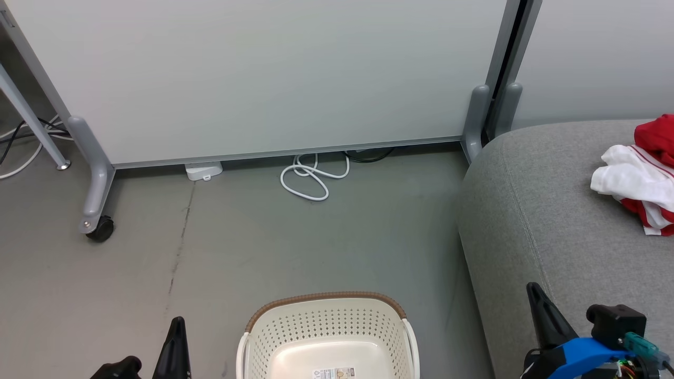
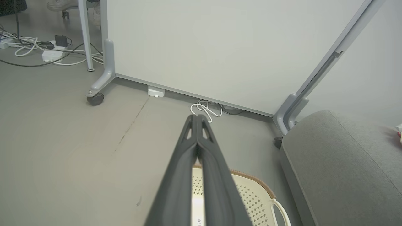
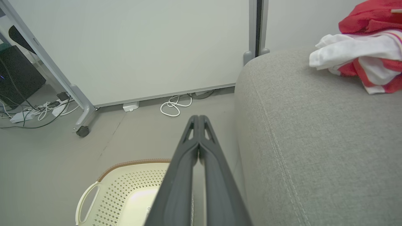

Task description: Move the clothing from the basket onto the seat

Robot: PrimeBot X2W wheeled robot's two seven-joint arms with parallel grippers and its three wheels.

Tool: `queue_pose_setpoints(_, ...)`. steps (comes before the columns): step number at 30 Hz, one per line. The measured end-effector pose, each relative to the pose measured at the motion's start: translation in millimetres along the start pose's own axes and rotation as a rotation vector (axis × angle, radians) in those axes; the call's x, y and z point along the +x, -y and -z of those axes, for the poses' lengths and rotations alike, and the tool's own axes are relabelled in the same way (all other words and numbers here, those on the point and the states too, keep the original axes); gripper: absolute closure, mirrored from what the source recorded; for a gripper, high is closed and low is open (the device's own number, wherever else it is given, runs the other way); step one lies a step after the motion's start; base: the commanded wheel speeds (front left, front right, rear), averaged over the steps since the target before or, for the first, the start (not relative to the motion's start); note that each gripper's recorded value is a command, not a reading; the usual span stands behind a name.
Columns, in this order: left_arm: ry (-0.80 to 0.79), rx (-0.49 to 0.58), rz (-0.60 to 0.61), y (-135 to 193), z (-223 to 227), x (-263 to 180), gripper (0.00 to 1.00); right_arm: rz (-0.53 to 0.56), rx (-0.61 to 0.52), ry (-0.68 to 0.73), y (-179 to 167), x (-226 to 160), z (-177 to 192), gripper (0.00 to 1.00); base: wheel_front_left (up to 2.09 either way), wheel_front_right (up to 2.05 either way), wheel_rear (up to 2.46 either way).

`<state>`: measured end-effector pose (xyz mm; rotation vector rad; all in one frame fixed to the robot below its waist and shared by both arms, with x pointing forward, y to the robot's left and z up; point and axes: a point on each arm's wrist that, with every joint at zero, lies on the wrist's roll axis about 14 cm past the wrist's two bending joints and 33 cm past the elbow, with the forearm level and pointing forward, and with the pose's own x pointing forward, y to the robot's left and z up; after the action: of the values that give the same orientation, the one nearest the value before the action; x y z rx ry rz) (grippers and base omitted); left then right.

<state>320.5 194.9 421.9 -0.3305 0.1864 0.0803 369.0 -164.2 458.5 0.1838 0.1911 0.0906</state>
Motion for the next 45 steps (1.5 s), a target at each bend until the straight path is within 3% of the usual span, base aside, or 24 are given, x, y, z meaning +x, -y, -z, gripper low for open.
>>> queue_pose_setpoints(22, 0.010, -0.346, -0.040, -4.7, -15.0, 11.7, 1.00, 0.021, 0.391, 0.033, 7.0, 0.7, -7.7, 1.00, 0.00, 0.00, 0.00)
queue_pose_setpoints(45, 0.034, -0.630, -0.018, -0.4, -34.3, 25.0, 1.00, 0.013, 0.708, 0.081, 11.7, 4.6, -21.4, 1.00, 0.00, 0.00, 0.00)
